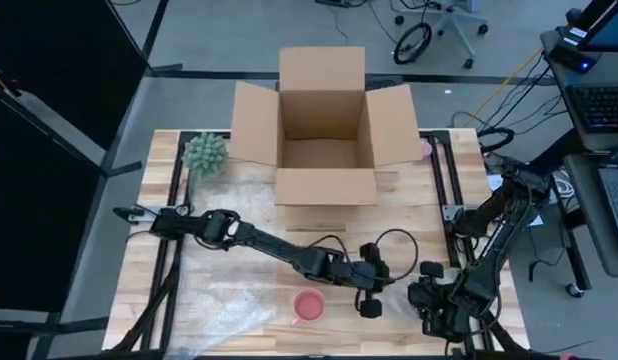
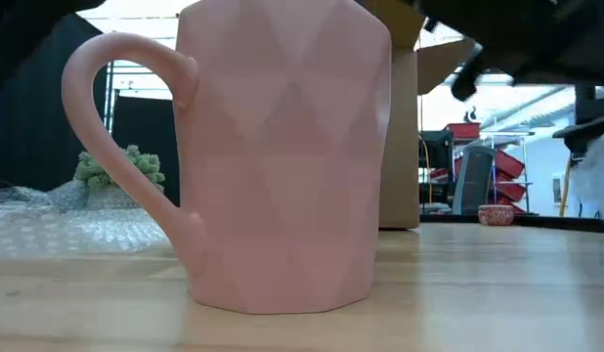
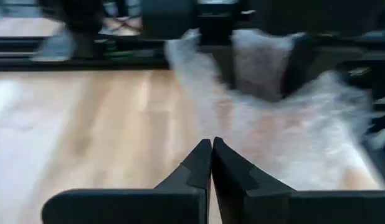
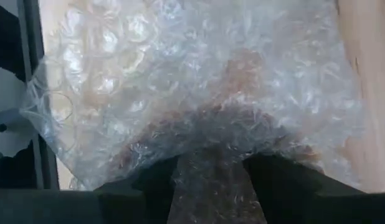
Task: Wrap mug
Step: Wrap the yellow mug with bubble wrap
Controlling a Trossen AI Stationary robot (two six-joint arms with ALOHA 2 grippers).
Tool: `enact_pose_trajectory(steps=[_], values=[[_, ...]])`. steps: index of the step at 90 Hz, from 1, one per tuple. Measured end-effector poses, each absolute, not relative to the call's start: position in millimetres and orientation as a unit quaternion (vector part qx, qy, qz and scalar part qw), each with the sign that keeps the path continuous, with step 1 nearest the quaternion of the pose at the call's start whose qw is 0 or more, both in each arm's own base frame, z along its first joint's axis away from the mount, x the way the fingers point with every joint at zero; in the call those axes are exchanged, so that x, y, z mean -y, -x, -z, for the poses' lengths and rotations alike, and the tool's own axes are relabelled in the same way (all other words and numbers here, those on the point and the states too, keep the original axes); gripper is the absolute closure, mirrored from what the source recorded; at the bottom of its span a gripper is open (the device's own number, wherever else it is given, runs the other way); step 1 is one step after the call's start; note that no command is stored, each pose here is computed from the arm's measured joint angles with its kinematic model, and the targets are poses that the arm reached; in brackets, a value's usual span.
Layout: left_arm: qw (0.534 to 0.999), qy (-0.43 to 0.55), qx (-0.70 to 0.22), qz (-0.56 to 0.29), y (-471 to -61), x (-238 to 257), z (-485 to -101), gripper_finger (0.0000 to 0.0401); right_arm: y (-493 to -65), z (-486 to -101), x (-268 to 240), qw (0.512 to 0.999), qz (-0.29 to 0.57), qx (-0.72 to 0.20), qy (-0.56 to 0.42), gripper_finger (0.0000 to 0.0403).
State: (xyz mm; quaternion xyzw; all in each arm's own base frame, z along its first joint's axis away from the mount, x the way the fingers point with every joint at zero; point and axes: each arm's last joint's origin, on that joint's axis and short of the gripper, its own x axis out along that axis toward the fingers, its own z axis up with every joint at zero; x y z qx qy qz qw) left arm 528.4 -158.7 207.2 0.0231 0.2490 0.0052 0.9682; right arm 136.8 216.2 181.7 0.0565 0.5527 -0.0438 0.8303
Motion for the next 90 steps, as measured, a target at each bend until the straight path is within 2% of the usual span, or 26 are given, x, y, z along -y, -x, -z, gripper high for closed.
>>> enact_pose_trajectory(steps=[11,22,35,48,69,90], values=[[0.966,-0.05,-0.248,-0.048,-521.2,158.2,-223.0,0.0401,-147.8,-182.1,-212.3,0.846,0.037,-0.531,-0.033,0.0243],[0.965,-0.062,-0.249,-0.052,-518.0,160.7,-227.7,0.0401,-162.5,-183.3,-207.6,0.858,0.025,-0.512,-0.02,0.0256],[0.966,-0.062,-0.248,-0.048,-517.3,162.9,-228.1,0.0401,-169.6,-187.7,-199.7,0.844,0.01,-0.535,-0.041,0.026],[0.967,-0.06,-0.244,-0.043,-517.2,164.9,-228.8,0.0401,-168.5,-197.1,-195.3,0.83,-0.013,-0.552,-0.079,0.025],[0.969,-0.055,-0.237,-0.038,-518.0,165.5,-230.3,0.0401,-158.9,-218.1,-186.1,0.835,-0.018,-0.538,-0.116,0.0217],[0.978,-0.015,-0.195,0.067,-522.1,173.1,-239.3,0.0401,-154.7,-224.7,-179.8,0.84,-0.01,-0.532,-0.109,0.0196]])
